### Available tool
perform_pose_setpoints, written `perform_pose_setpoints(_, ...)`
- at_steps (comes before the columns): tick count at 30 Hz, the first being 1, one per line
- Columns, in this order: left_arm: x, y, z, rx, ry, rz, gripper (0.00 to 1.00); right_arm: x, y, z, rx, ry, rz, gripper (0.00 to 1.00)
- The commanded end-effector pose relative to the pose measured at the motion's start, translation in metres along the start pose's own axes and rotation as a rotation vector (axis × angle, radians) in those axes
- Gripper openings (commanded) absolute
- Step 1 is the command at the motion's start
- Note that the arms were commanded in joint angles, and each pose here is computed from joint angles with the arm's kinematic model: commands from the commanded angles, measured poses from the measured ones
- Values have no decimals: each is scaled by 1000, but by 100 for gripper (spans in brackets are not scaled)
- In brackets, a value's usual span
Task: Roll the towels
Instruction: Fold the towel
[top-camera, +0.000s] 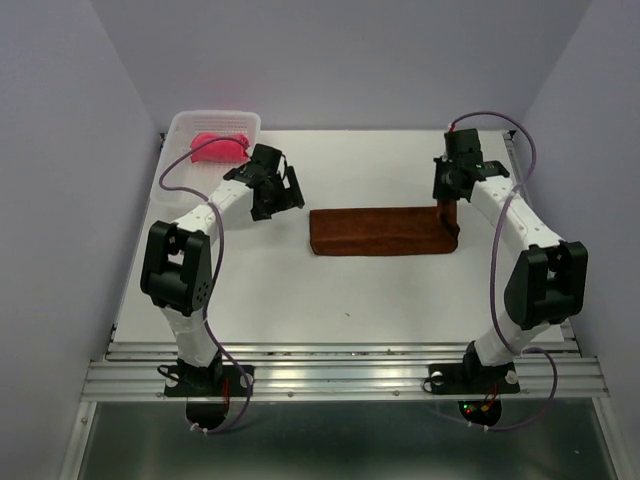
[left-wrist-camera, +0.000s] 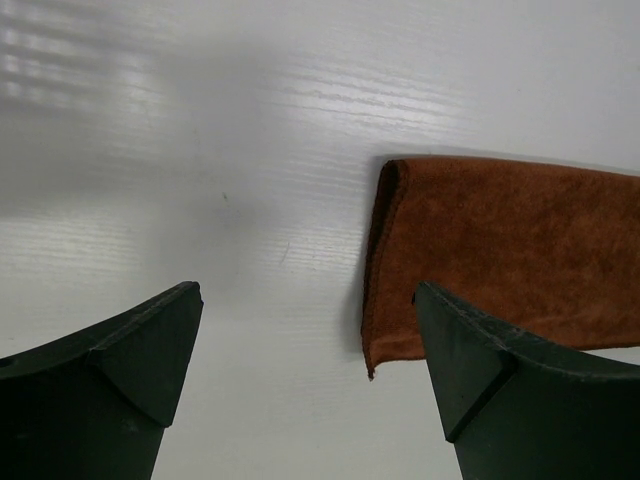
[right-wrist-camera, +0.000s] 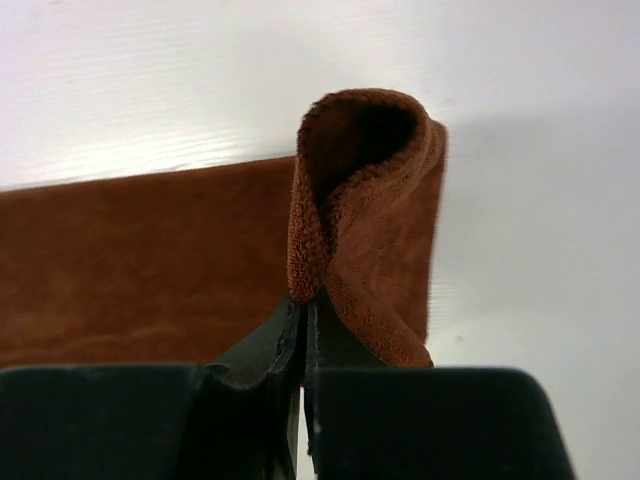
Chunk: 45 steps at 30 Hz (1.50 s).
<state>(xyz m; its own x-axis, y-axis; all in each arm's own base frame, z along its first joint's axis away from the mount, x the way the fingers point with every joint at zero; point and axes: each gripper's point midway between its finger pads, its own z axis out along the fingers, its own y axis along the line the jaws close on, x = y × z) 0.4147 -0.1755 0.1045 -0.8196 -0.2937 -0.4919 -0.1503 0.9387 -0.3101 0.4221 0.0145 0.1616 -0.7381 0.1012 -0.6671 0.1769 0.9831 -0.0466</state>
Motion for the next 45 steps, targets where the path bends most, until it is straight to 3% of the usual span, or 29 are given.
perform_pose_setpoints(1, -7, -8, -24, 63, -47, -9, 99, -20, 63, -31, -212, -55, 3, 1)
perform_pose_setpoints(5, 4, -4, -28, 70, -37, -37, 99, -13, 128, -40, -352, -51, -42, 1)
perform_pose_setpoints(13, 21, 11, -30, 37, -19, -51, 99, 4, 212, -40, -467, -10, -64, 1)
perform_pose_setpoints(23, 26, 21, -30, 18, -16, -65, 99, 32, 277, -24, -523, 62, -74, 1)
perform_pose_setpoints(28, 28, 20, -26, 46, -20, -69, 99, 30, 278, -24, -499, 48, -68, 1)
perform_pose_setpoints(31, 31, 12, -15, 95, -19, -83, 91, 27, 265, -25, -444, 23, -60, 1)
perform_pose_setpoints(33, 31, 9, -9, 107, -6, -90, 74, 26, 261, -27, -432, 15, -58, 1)
perform_pose_setpoints(40, 46, -24, 21, 245, 52, -46, 68, 24, 254, -33, -425, 1, -64, 1)
perform_pose_setpoints(44, 53, -25, 39, 244, 84, -38, 63, 20, 253, -38, -427, -8, -69, 1)
perform_pose_setpoints(45, 56, -26, 42, 252, 98, -29, 56, 19, 253, -39, -431, -9, -67, 1)
